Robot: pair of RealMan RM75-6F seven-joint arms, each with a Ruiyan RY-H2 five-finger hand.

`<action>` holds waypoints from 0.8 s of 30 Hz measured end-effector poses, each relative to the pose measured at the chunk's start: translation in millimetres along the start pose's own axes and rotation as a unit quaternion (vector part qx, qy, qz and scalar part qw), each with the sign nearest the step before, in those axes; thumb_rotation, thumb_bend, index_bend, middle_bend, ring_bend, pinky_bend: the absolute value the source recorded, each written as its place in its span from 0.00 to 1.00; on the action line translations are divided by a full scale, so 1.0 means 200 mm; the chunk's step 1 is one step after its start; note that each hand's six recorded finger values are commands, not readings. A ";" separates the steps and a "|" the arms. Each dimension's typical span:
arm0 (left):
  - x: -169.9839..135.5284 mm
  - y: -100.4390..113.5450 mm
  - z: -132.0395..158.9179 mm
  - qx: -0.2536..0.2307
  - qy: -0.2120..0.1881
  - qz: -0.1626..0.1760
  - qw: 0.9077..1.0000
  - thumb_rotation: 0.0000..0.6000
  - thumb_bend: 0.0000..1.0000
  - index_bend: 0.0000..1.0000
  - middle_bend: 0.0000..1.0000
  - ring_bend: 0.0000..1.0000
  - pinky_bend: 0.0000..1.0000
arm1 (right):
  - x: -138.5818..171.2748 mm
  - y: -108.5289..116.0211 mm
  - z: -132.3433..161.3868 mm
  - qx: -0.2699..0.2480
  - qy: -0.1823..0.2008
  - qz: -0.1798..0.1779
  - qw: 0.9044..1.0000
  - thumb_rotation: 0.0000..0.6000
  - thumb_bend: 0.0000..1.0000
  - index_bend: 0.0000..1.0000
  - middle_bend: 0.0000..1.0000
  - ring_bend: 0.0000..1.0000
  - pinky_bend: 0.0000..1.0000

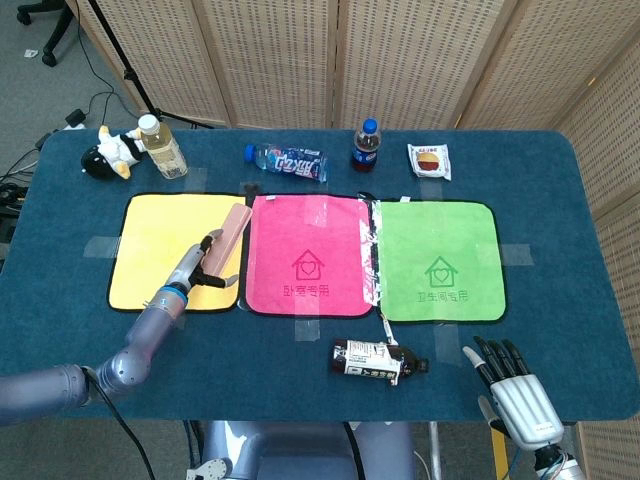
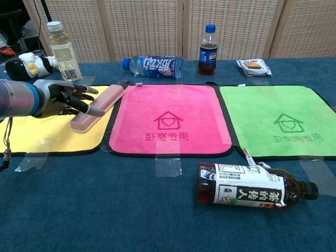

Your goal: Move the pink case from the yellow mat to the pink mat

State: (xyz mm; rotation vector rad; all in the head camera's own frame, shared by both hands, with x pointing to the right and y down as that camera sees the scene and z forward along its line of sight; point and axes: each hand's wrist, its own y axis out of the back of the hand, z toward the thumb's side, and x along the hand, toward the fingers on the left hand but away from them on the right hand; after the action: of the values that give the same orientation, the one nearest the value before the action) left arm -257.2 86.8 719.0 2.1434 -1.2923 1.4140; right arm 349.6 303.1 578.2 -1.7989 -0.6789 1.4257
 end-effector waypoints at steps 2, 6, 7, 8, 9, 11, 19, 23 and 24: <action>0.01 -0.02 0.01 0.008 -0.003 0.000 1.000 1.00 0.28 0.00 0.00 0.00 0.02 | 0.00 0.00 0.00 0.000 0.000 0.000 1.000 1.00 0.52 0.08 0.00 0.00 0.00; 0.03 -0.06 0.02 0.021 -0.006 -0.002 1.000 1.00 0.28 0.00 0.00 0.00 0.02 | 0.00 0.00 0.00 -0.001 0.000 -0.002 1.000 1.00 0.52 0.08 0.00 0.00 0.00; 0.03 -0.07 0.03 0.021 -0.007 -0.003 1.000 1.00 0.28 0.00 0.00 0.00 0.02 | 0.00 0.01 0.00 -0.001 0.000 -0.002 1.000 1.00 0.52 0.08 0.00 0.00 0.00; 0.04 -0.08 0.04 0.021 -0.009 -0.004 1.000 1.00 0.28 0.00 0.00 0.00 0.02 | 0.00 0.01 0.00 -0.001 0.000 -0.003 1.000 1.00 0.52 0.08 0.00 0.00 0.00; 0.04 -0.09 0.04 0.022 -0.010 -0.005 1.000 1.00 0.28 0.00 0.00 0.00 0.02 | 0.00 0.01 0.00 -0.002 0.000 -0.003 1.000 1.00 0.52 0.08 0.00 0.00 0.00; 0.04 -0.11 0.06 0.024 -0.014 -0.007 1.000 1.00 0.28 0.00 0.00 0.00 0.02 | 0.00 0.01 0.00 -0.001 0.001 -0.003 1.000 1.00 0.52 0.08 0.00 0.00 0.00; 0.04 -0.18 0.13 0.031 -0.028 -0.016 0.999 1.00 0.28 0.00 0.00 0.00 0.02 | 0.00 0.01 0.00 -0.002 0.003 -0.003 1.000 1.00 0.52 0.08 0.00 0.00 0.00; 0.04 -0.23 0.16 0.034 -0.032 -0.023 0.999 1.00 0.28 0.00 0.00 0.00 0.02 | 0.00 0.01 0.00 -0.003 0.002 -0.005 1.000 1.00 0.52 0.08 0.00 0.00 0.00; 0.04 -0.24 0.16 0.035 -0.033 -0.024 0.999 1.00 0.27 0.00 0.00 0.00 0.02 | 0.00 0.01 0.00 -0.004 0.002 -0.005 1.000 1.00 0.52 0.08 0.00 0.00 0.00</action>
State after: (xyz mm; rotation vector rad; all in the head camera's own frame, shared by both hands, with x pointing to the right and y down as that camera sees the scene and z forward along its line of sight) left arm -199.2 88.5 721.7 2.2691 -1.2231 1.4008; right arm 349.6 302.2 575.9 -1.8005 -0.6915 1.4145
